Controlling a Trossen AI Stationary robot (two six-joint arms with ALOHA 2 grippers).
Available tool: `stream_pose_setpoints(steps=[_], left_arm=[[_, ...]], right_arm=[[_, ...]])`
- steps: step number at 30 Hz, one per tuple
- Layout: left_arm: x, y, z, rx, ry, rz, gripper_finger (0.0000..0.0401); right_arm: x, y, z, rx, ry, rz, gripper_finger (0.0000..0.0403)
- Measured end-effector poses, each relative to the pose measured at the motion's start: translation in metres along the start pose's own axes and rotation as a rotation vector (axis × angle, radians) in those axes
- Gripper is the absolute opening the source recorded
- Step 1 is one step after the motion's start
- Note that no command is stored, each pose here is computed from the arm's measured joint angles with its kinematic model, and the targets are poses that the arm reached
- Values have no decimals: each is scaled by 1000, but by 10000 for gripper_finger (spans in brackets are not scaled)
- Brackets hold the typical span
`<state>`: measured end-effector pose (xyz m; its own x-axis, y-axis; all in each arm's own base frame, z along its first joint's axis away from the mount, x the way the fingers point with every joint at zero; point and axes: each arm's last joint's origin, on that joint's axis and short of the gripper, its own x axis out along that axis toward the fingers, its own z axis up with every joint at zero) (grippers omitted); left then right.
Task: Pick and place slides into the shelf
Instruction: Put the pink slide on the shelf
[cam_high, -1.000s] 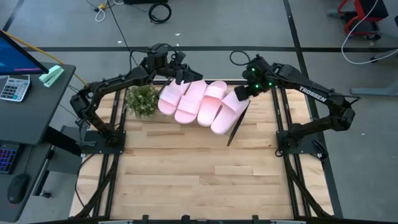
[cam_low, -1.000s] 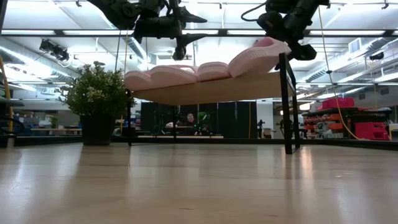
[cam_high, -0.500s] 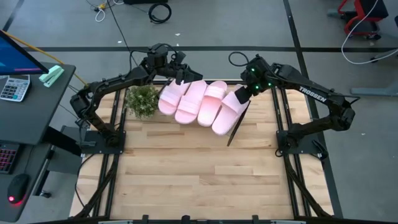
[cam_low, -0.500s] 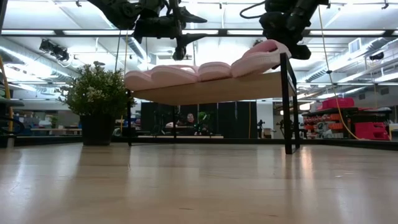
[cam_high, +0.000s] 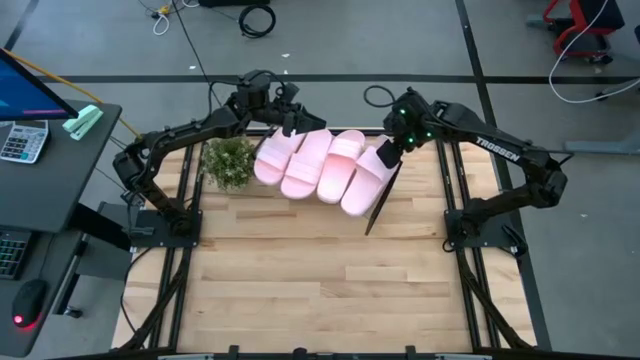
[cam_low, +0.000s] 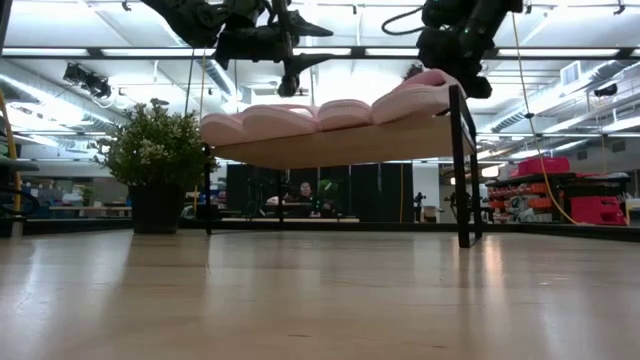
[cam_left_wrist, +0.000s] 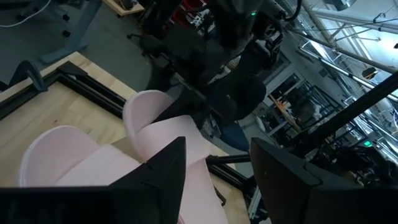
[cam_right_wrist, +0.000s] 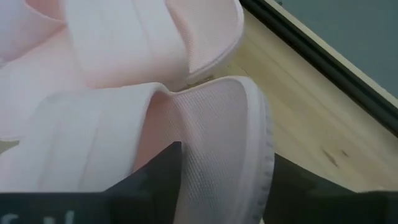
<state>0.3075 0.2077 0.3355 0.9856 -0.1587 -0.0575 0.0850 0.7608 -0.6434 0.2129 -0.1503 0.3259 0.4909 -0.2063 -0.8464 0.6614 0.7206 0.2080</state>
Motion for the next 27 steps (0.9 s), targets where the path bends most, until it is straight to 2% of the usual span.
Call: stream_pose_setpoints(steps=[3,7,12,21,27], left_arm=[[3,-2,-2,1,7,-8,181],[7,-6,-5,7,19,-22,182],[11,-10,-7,11,26,-30,187],[11,-9,-7,11,22,-24,181],[11,-9,-7,11,21,-23,185]], right_arm=[[8,-1,2,13,26,4,205],[14,-3,4,91,44,12,233],[13,-7,6,157,19,0,251],[12,-9,6,153,5,-60,268],[12,-8,8,97,-14,-54,267]])
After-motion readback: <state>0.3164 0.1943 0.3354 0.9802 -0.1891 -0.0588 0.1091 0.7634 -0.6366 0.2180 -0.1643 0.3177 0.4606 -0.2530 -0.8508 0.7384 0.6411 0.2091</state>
